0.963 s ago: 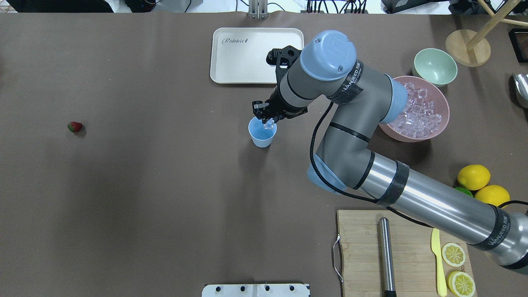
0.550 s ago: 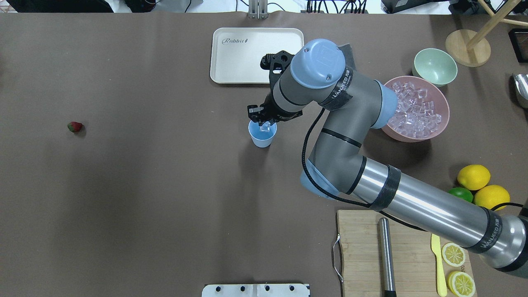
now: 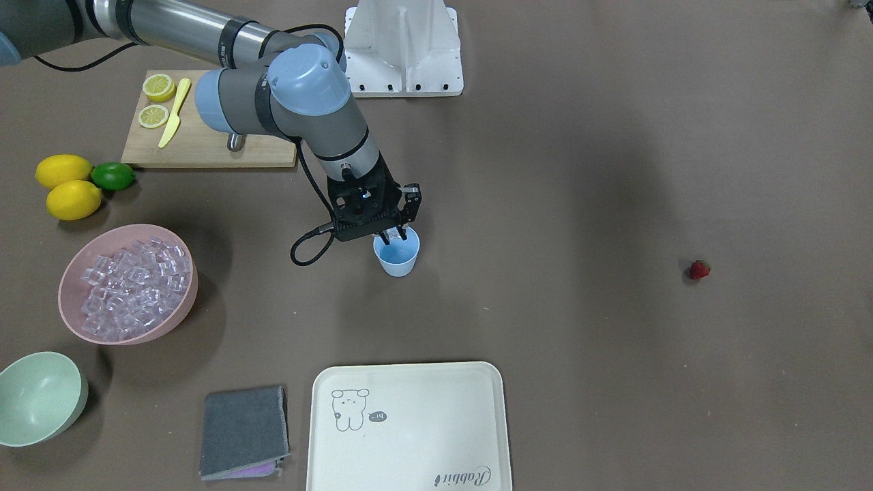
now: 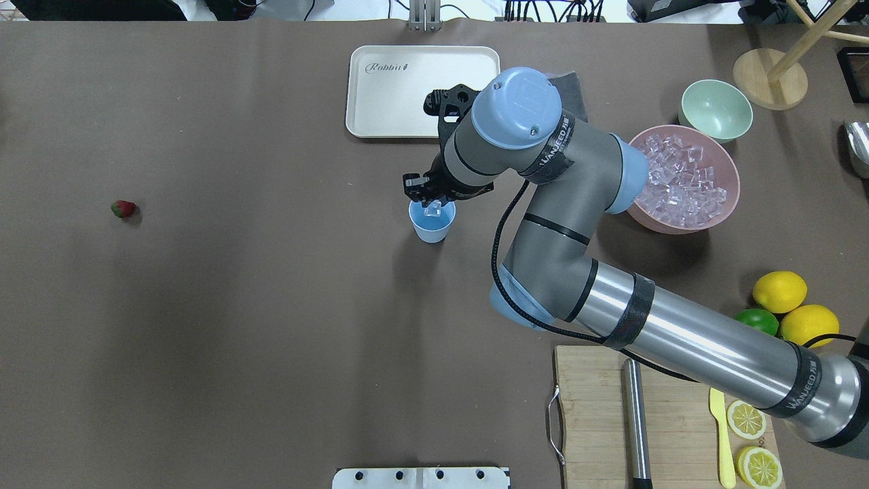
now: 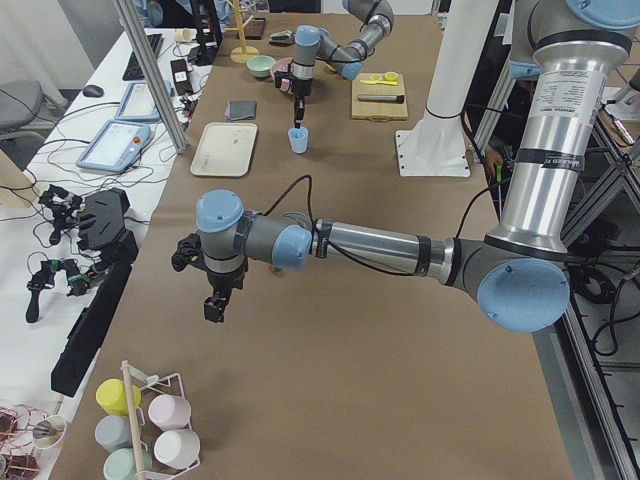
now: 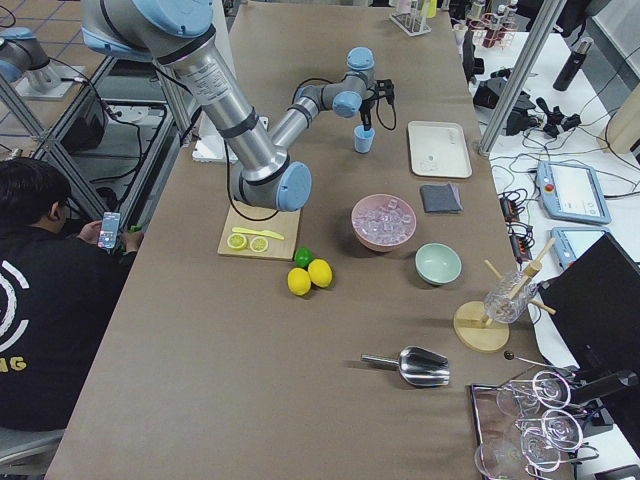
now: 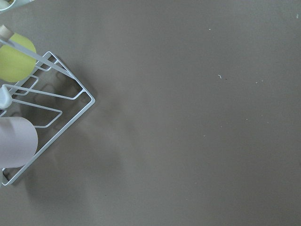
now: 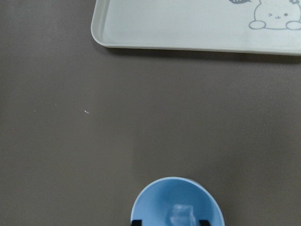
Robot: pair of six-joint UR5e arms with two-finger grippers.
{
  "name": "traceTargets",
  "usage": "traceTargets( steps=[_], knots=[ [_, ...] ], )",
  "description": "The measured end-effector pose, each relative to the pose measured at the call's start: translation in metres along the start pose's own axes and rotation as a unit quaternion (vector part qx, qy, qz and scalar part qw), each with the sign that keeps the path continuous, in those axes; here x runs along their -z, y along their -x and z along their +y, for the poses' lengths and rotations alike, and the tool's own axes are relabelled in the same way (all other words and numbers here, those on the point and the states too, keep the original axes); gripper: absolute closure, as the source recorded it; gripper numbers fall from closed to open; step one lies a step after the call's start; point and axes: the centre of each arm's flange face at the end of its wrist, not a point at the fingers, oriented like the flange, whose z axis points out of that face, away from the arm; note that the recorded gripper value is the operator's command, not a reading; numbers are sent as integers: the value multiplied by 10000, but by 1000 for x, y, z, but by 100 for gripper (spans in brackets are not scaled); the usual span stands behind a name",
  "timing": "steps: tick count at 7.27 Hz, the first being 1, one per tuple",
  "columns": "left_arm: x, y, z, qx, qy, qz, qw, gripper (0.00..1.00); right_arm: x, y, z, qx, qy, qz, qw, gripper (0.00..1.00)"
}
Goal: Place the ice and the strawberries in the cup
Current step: 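Move the right gripper back over the pink ice bowl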
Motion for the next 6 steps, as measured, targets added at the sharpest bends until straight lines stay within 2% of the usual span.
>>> traceTargets(
  steps=[3, 5, 6],
  knots=[
    [1, 0, -1, 1, -10, -2, 10000, 2, 23, -17, -20, -172, -64, -26, 9998, 1],
    [4, -3, -5, -24, -45, -3, 10000, 2, 61, -90, -44, -316, 21, -38, 9995, 1],
    [6, -4, -8, -42, -68, -5, 10000, 2, 78, -142, -51, -235, 41, 109, 9997, 1]
  ],
)
